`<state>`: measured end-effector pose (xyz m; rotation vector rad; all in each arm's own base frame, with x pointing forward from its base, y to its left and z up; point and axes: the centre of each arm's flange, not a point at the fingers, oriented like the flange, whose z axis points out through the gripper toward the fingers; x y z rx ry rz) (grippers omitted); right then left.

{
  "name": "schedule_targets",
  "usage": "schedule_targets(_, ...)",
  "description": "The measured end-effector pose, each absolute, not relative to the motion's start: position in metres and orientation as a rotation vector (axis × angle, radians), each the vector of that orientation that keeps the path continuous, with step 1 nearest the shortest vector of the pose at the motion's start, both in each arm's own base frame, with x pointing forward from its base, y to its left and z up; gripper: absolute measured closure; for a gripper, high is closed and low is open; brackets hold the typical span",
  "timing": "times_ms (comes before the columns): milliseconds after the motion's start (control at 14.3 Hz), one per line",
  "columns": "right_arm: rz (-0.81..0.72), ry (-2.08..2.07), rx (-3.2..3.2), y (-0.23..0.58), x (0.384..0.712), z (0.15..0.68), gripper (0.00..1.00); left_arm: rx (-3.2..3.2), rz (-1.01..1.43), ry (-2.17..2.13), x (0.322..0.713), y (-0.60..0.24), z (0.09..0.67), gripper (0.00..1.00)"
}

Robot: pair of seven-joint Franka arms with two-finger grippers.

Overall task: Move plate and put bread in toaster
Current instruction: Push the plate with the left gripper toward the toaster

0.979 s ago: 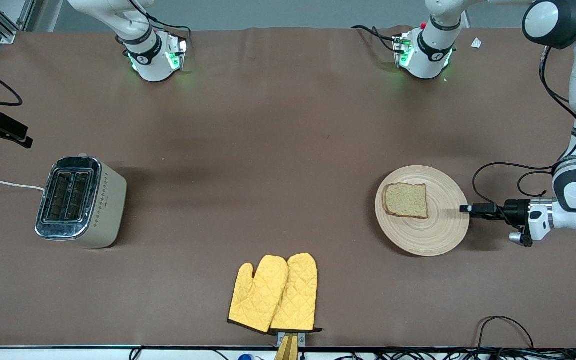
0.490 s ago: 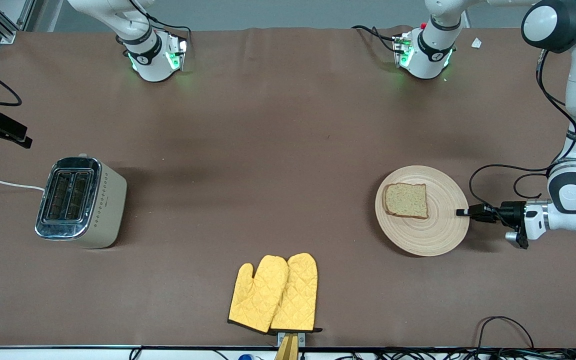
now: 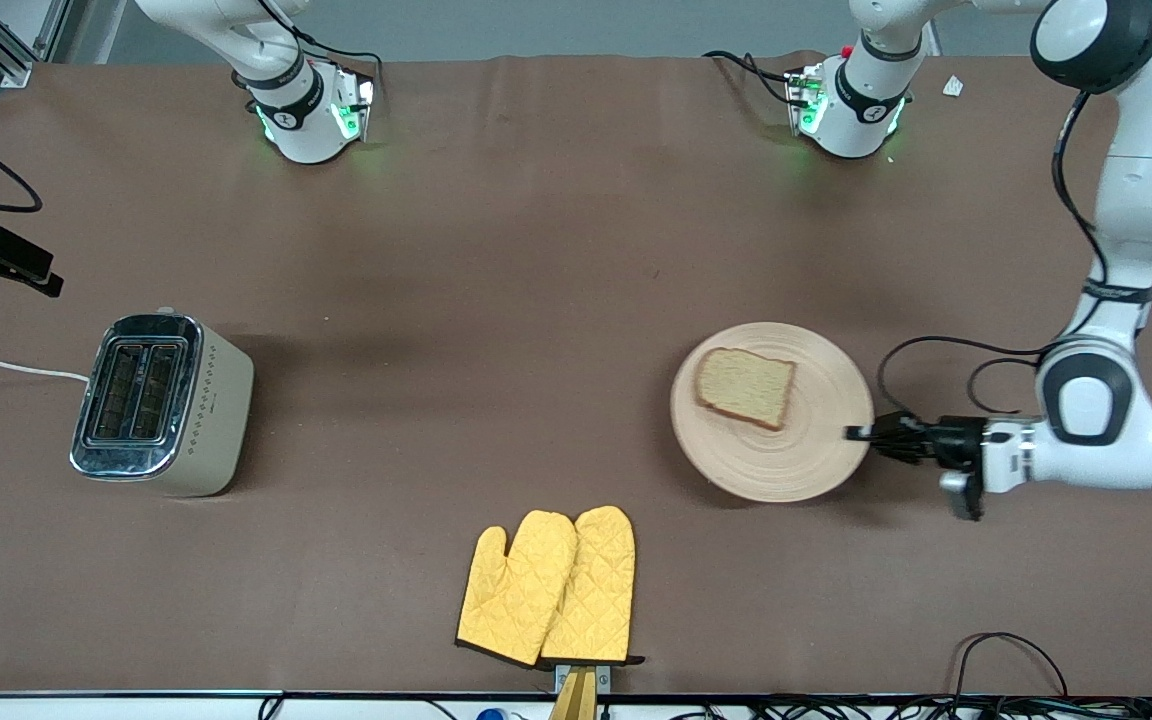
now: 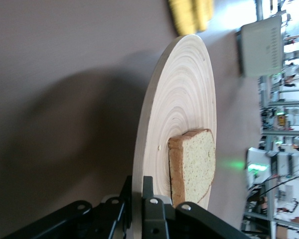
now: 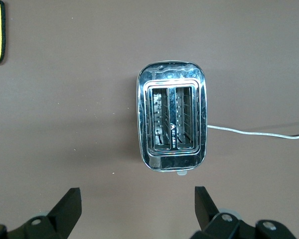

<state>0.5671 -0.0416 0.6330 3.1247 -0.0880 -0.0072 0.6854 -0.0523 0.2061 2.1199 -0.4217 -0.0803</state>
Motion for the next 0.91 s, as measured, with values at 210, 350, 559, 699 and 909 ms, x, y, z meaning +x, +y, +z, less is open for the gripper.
schedule_targets(210, -0.006, -0.091, 3.127, -0.042, 0.567, 0.633, 0.00, 2.119, -0.062, -0.361, 0.685, -0.202, 0.223, 0.90)
schedule_targets(350, -0.031, -0.091, 3.158, -0.039, 0.571, 0.624, 0.00, 2.129, -0.046, -0.293, 0.665, -0.308, 0.222, 0.90)
schedule_targets(559, -0.125, -0.106, 3.236, -0.029, 0.594, 0.575, 0.00, 2.114, -0.079, -0.162, 0.614, -0.433, 0.191, 0.90)
schedule_targets(699, -0.166, -0.098, 3.238, -0.019, 0.616, 0.530, 0.00, 2.111, -0.101, -0.088, 0.586, -0.479, 0.162, 0.90)
schedule_targets(909, -0.133, -0.086, 3.223, 0.019, 0.637, 0.462, 0.00, 2.105, -0.143, -0.047, 0.572, -0.498, 0.129, 0.90)
